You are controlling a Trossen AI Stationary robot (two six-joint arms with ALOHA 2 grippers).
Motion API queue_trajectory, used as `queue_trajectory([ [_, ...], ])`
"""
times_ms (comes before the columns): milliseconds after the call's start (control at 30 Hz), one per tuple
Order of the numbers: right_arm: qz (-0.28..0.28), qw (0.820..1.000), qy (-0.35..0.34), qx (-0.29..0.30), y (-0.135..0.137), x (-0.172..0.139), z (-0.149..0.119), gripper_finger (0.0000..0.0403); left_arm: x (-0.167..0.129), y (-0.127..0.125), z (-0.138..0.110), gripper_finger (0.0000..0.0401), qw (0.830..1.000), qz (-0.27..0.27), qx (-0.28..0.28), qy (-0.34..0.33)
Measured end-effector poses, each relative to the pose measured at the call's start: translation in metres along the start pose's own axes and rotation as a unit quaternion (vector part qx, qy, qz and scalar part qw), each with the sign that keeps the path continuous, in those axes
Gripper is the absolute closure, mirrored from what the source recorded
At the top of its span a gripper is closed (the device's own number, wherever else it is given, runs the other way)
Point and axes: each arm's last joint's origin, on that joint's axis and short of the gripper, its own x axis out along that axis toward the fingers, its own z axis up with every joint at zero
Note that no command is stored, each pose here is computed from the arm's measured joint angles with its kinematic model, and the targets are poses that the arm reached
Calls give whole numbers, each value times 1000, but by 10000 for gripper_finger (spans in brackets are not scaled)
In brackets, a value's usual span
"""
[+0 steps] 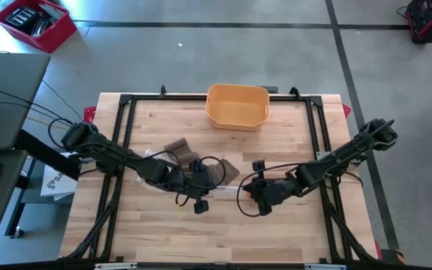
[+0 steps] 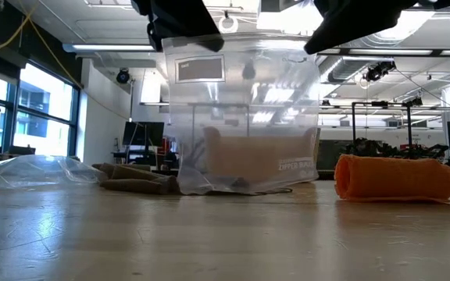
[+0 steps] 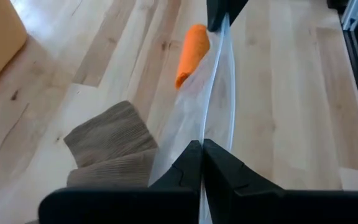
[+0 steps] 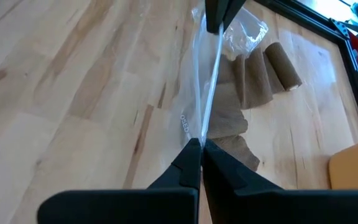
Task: Roll bandage
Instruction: Open the bottom transparent zip bag
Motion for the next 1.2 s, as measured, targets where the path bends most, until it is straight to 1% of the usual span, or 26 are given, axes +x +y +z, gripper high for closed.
queue_trajectory([
  [233,1,1000,-6,1,0,0,1,403,0,-1,4,400,1000,-8,-18,-18],
  [400,27,1000,-13,4,1,0,2,403,0,0,4,400,1000,-6,-18,-15],
  [600,28,999,-15,-13,1,0,3,396,5,-4,3,400,998,28,-23,-42],
  [700,28,999,-12,-16,1,0,2,369,8,-6,1,400,997,43,-27,-49],
  [800,17,1000,13,-16,-2,-4,4,329,12,-9,-2,400,997,56,-30,-48],
  [933,9,999,36,24,-10,-18,18,276,14,-11,-5,400,993,93,-32,-64],
  [1000,19,999,37,29,-13,-24,26,252,14,-12,-6,400,991,114,-17,-70],
  [1100,33,999,12,4,-12,-33,39,227,13,-11,-5,400,988,134,-9,-81],
  [1200,34,998,-40,-26,-6,-40,52,220,13,-9,-4,400,985,148,-2,-86],
])
